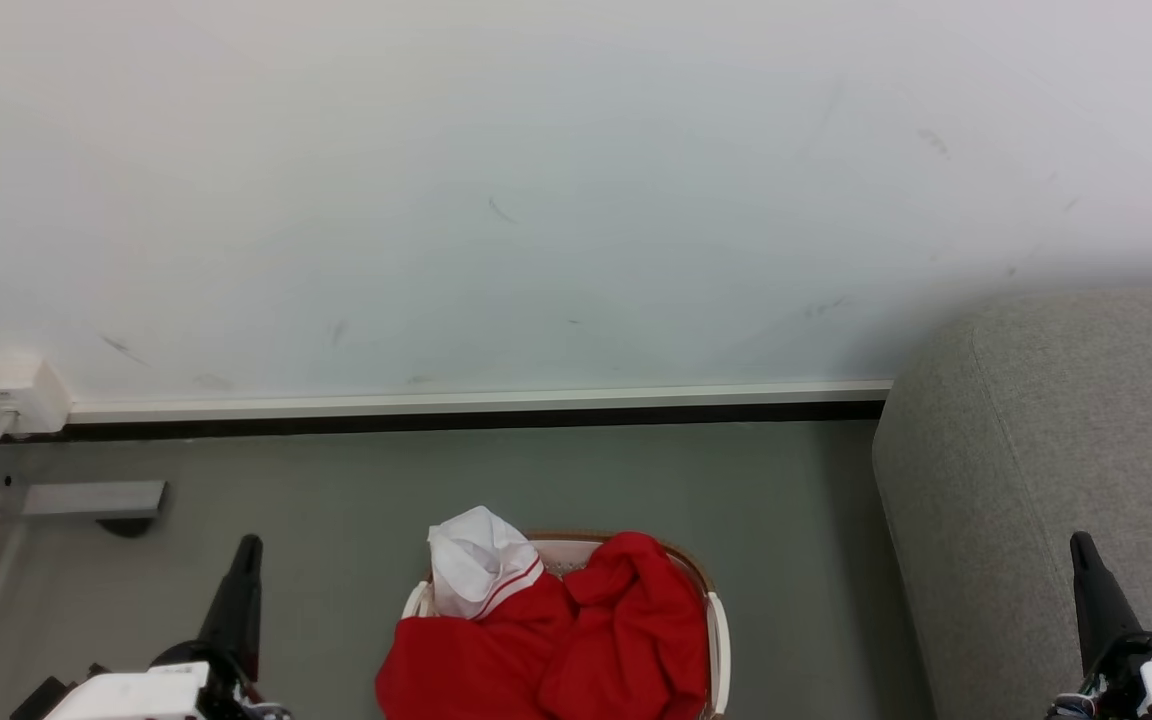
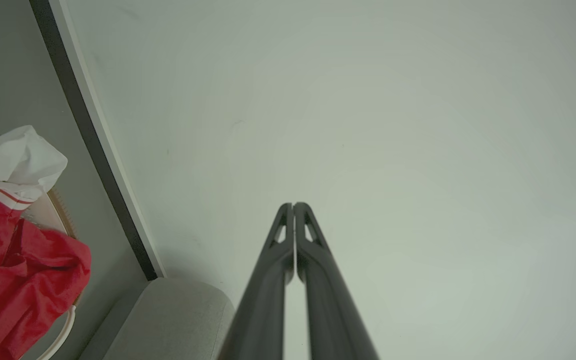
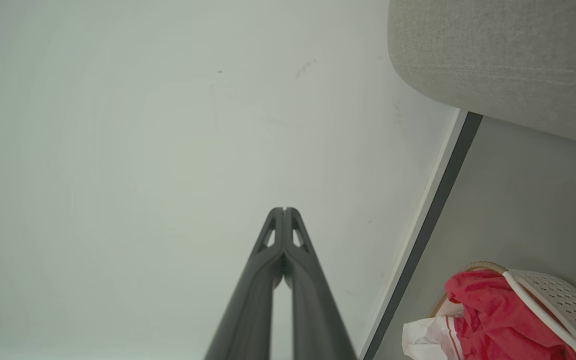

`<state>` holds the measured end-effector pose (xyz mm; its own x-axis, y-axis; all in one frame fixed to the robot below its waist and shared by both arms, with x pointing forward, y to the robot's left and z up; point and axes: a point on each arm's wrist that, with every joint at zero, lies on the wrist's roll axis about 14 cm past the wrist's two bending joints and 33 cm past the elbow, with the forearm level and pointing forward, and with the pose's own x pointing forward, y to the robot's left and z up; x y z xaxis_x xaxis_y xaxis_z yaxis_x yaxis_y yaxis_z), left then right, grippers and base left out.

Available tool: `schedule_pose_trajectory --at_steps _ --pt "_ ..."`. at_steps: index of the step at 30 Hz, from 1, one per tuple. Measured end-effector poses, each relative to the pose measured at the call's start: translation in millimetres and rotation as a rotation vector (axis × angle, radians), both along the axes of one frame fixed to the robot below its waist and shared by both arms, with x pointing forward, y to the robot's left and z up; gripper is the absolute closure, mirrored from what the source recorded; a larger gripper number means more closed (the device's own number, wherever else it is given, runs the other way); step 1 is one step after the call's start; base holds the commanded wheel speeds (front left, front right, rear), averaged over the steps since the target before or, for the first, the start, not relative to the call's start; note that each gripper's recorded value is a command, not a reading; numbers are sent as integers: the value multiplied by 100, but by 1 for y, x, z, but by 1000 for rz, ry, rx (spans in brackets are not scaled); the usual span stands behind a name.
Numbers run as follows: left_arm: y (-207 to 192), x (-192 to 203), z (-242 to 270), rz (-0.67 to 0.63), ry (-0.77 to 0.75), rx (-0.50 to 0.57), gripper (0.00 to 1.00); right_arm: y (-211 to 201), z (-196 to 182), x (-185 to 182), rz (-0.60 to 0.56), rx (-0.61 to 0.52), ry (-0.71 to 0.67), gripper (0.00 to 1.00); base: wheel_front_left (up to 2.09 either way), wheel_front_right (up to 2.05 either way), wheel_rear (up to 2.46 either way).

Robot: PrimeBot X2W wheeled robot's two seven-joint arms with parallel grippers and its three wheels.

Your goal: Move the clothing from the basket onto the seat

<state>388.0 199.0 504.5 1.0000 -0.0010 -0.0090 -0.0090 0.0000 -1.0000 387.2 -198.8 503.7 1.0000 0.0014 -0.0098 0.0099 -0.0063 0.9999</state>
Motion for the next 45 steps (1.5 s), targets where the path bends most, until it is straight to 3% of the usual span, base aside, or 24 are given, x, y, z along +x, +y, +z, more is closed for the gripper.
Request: schedule_pose_trajectory --at_steps 45 --pt "0 0 0 0 0 0 100 0 0 0 0 0 0 100 0 0 0"
